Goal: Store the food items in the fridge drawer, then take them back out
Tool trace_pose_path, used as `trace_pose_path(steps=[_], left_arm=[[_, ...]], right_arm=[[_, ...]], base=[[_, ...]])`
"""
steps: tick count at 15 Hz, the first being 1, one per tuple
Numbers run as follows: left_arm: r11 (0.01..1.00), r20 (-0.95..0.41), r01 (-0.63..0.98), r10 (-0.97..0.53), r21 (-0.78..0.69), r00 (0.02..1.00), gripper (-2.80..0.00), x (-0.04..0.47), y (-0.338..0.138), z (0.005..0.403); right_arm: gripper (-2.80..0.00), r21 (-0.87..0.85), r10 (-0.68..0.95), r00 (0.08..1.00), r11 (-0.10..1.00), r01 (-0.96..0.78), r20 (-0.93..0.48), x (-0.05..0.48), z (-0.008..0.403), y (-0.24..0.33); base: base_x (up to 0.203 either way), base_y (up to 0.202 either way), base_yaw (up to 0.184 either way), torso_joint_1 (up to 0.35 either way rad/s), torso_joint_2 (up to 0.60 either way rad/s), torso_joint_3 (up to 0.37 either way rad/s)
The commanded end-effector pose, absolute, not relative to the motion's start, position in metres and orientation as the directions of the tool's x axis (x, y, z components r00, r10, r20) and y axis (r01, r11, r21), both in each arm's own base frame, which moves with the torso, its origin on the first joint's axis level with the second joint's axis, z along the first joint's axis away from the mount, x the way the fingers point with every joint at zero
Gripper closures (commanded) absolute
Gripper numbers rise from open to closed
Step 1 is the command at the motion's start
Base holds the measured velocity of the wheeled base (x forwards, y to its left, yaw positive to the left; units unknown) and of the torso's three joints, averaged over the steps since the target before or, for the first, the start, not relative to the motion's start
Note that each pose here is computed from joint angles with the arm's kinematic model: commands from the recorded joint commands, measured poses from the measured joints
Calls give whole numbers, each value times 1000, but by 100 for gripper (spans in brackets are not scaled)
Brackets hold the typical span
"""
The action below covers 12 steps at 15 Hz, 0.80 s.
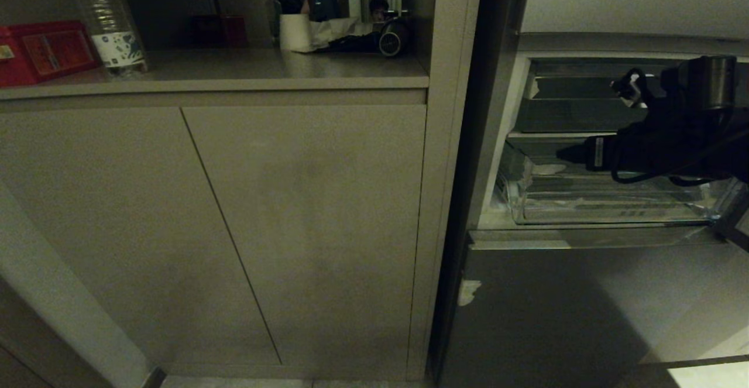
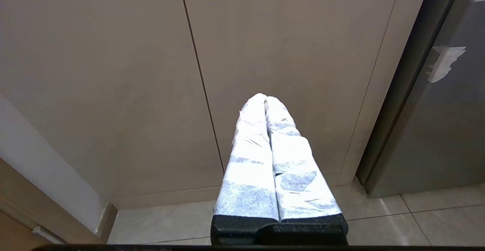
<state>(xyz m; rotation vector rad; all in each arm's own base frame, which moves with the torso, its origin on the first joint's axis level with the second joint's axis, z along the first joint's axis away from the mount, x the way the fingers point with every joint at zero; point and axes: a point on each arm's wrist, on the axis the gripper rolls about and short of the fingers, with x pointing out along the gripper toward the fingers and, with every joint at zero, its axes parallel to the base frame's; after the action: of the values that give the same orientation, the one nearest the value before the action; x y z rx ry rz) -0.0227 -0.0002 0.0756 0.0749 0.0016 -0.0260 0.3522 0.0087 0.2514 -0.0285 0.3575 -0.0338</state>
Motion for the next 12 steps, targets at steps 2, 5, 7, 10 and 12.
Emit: trace_pose_path(steps=[2,5,7,10,12], left_arm=[[997,-3,26,-26,75,1000,0,-23,0,76],[997,-3,26,-26,75,1000,0,-23,0,76],[997,-4,26,-26,75,1000,0,-23,0,75],[997,-5,26,-26,75,1000,0,-23,0,75],[997,-5,26,-26,75,1000,0,-23,0,75]], right_arm=[[-280,-32,-37,933,999,27,-357,371,244,7],[-280,-34,-38,936,999,28,-350,385,242,7],[-280,-35,-43,932,999,33,-361,389,242,4],[-280,-36,-44,921,999,33,-388,393,247,4],[-280,-38,-49,907,999,37,-417,396,251,2]], base=[[0,0,0,0,0,0],[0,0,0,0,0,0],[0,0,0,0,0,0],[0,0,0,0,0,0],[0,0,0,0,0,0]])
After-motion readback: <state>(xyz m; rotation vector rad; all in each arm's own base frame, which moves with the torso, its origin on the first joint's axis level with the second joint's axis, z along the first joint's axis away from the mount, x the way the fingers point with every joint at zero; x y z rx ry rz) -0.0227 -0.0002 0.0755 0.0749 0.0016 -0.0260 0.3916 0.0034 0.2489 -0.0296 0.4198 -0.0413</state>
